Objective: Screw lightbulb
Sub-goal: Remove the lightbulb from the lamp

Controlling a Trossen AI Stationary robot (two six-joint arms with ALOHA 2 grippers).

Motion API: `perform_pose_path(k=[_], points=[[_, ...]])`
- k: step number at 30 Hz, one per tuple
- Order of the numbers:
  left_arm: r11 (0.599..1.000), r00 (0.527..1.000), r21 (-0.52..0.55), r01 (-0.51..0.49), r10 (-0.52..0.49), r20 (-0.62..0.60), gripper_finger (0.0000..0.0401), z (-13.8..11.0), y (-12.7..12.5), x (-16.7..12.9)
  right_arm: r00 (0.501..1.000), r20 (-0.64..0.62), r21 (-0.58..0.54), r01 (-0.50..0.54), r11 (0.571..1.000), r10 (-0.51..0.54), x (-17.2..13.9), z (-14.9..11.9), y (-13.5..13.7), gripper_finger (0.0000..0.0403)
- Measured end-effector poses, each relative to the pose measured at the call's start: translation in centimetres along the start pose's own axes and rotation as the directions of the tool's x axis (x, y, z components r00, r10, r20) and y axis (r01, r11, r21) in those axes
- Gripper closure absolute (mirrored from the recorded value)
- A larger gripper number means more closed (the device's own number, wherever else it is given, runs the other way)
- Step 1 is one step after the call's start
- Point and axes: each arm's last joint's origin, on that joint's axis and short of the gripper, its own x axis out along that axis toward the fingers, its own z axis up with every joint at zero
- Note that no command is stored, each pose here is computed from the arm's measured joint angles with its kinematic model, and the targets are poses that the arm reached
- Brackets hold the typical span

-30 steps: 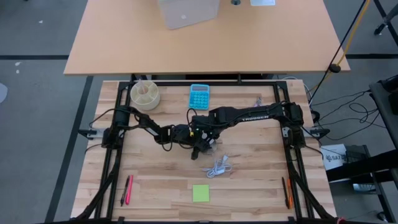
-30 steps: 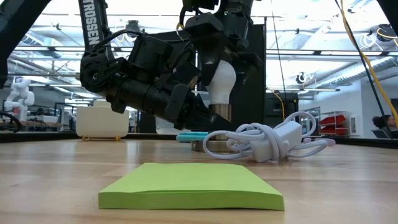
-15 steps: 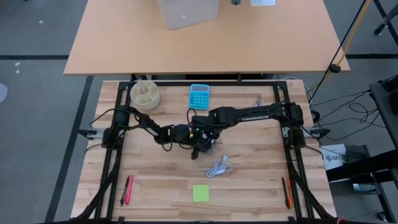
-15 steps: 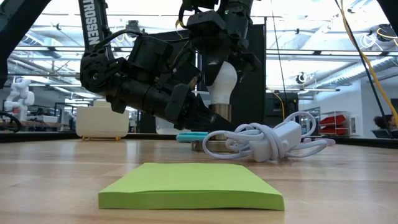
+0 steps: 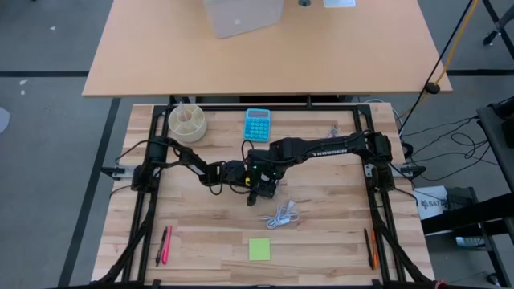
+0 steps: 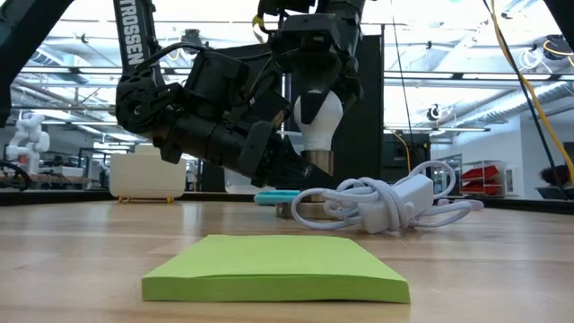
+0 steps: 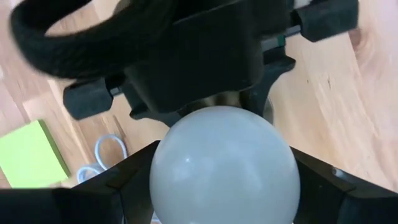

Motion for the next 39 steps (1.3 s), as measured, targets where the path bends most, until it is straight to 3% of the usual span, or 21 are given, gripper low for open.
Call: perform_pose_path(k=[10, 20, 29, 39], points=[[1.0, 1.0, 0.002, -0.005, 0.005, 0.0, 0.0204, 0.0, 0.02, 0.0, 1.0, -0.001, -0.249, -0.001, 0.969, 0.001, 0.0, -0.01, 0.0, 0.0131], [1.0, 1.0, 0.004, -0.005, 0.005, 0.0, 0.0204, 0.0, 0.01, 0.0, 1.0, 0.003, -0.503, -0.006, 0.864, 0.009, 0.0, 0.04, 0.04, 0.0131], [1.0, 1.0, 0.01, -0.003, 0.003, 0.0, 0.0204, 0.0, 0.01, 0.0, 1.0, 0.004, -0.757, -0.005, 0.653, 0.012, 0.03, 0.06, 0.05, 0.013], [1.0, 1.0, 0.006, 0.002, -0.002, 0.001, 0.0204, 0.03, -0.01, -0.01, 1.0, 0.007, -0.91, -0.001, 0.414, 0.018, 0.07, 0.09, 0.11, 0.0128]])
